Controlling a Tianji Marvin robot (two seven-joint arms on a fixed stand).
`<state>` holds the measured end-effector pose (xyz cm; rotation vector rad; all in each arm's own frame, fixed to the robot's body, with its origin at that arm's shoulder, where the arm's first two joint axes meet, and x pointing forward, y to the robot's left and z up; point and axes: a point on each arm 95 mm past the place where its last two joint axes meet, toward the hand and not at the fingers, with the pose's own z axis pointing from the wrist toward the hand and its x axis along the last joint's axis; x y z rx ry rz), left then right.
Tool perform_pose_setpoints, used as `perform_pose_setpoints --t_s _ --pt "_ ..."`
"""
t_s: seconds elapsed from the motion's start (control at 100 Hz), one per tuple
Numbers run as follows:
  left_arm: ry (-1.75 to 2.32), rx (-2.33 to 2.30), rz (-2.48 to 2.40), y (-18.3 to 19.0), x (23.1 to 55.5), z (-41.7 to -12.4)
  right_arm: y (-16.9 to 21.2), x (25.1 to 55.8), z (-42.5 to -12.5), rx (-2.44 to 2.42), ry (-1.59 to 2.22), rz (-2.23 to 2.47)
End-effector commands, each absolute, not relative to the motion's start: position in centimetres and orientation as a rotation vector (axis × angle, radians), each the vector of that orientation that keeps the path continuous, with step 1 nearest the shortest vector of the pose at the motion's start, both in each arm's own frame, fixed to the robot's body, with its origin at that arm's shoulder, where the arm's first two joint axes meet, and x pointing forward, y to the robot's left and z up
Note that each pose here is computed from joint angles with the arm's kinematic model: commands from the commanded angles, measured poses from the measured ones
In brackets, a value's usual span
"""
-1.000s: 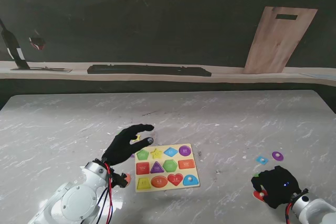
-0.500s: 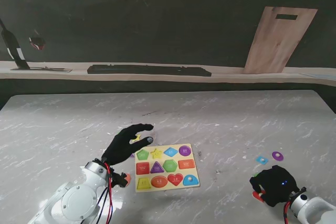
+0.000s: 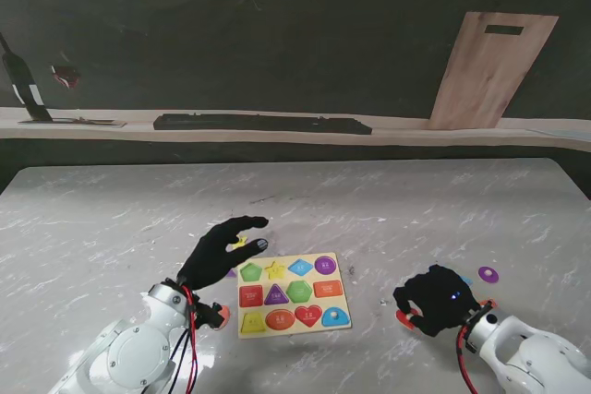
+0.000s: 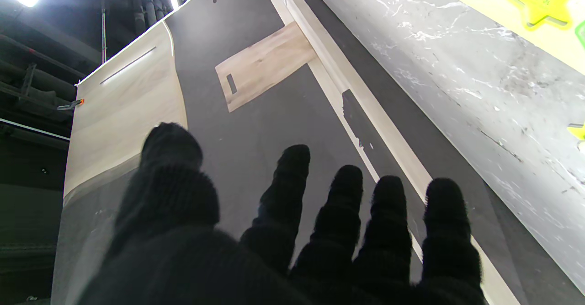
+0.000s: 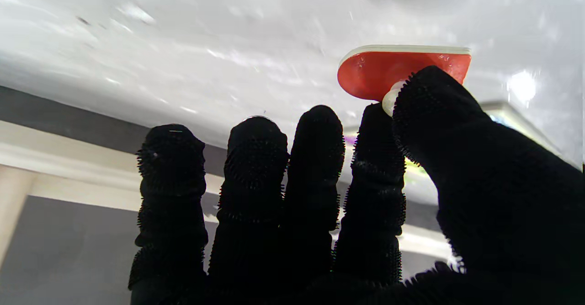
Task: Fit puzzle pieces into a puzzle board
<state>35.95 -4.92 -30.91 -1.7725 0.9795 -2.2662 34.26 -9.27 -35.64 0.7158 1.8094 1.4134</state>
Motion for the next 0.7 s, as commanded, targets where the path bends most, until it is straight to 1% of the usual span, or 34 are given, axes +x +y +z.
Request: perform_pose_setpoints --t_s 0.0,0.22,0.46,0.69 --pt "0.968 -1.779 -2.272 -5.0 35.8 -30.8 -7.2 35.0 -35.1 0.687 1.789 1.469" --pt "0.957 -1.785 -2.268 -4.8 35.9 -30.7 -2.6 36.8 -35.1 0.709 1.76 1.593" --pt "0.953 -1.794 -2.265 -4.7 36.0 -30.8 2.1 38.2 -35.6 0.767 1.764 1.685" --pt "0.943 -1.796 -2.267 -4.6 36.2 -30.7 5.3 39.0 -36.6 0.827 1.806 1.703"
